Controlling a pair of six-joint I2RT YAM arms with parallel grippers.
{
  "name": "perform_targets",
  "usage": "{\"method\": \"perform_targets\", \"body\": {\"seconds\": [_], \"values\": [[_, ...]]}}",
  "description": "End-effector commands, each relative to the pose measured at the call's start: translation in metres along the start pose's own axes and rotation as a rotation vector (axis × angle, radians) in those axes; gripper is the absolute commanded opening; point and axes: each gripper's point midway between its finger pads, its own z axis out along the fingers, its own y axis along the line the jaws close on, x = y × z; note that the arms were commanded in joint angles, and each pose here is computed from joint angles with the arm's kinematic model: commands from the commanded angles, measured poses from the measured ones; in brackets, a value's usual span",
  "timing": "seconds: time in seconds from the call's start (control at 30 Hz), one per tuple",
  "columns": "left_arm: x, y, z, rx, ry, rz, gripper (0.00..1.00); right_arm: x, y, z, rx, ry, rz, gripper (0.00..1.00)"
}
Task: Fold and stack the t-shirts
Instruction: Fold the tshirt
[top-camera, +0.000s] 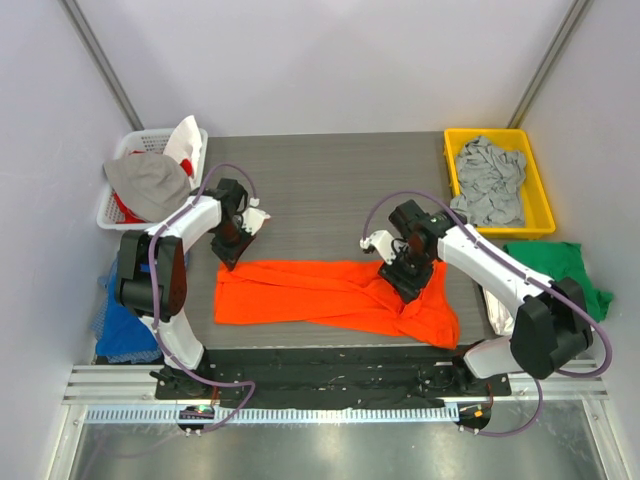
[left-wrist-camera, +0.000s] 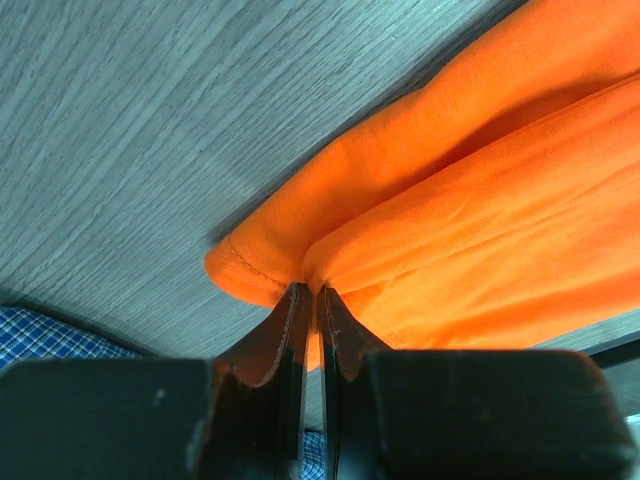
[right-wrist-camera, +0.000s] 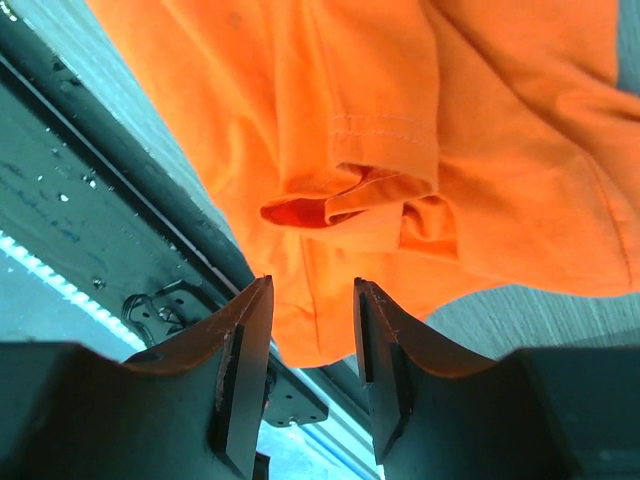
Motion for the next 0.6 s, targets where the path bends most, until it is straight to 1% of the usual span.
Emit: {"method": "perform_targets", "body": {"seconds": [0.0,0.37,0.57], "values": [[-0.003,-0.003,-0.002,0.01,-0.008,-0.003,0.12,-0.012,-0.011,0.008,0.037,-0.028,-0.025,0.46],[-0.002,-0.002,0.001,0.01,-0.003,0.0,0.12,-0.021,-0.024,0.035,0.04,-0.015,-0.036,0.48],[0.0,-0.003,0.003,0.012,0.0,-0.002,0.11,-0.026,-0.02,0.037,0.008,-0.028,-0.035,0.48]]}}
